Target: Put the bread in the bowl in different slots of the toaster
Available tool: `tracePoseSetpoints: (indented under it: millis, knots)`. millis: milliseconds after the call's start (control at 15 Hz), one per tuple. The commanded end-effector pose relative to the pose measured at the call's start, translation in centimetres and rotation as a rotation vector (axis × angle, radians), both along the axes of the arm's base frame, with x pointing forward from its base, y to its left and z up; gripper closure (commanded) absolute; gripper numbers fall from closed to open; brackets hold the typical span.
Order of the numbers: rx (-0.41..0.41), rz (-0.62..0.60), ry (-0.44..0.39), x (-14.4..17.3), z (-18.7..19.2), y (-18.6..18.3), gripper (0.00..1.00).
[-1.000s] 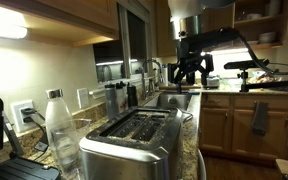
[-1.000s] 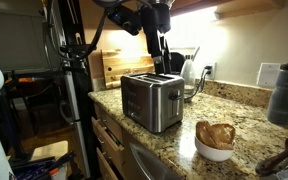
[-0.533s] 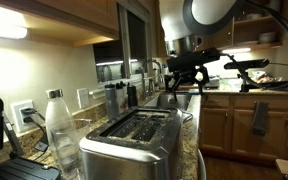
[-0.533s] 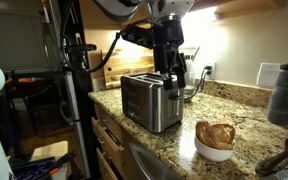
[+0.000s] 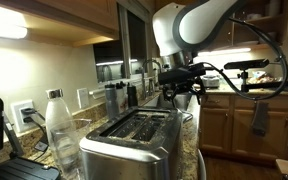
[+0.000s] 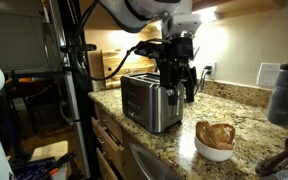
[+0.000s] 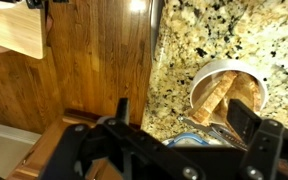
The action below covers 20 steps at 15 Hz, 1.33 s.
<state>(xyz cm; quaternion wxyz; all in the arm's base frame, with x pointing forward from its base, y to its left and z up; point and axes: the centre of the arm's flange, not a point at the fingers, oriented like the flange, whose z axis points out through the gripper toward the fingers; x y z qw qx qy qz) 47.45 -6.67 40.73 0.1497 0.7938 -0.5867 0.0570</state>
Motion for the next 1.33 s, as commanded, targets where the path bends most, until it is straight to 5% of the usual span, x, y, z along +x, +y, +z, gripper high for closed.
tracePoseSetpoints:
  millis: [0, 1267]
  knots:
    - [-0.002, -0.065, -0.021, 1.0, -1.0, -0.4, 0.0]
    - [-0.036, -0.284, -0.042, 3.9, -4.3, -3.6, 0.0]
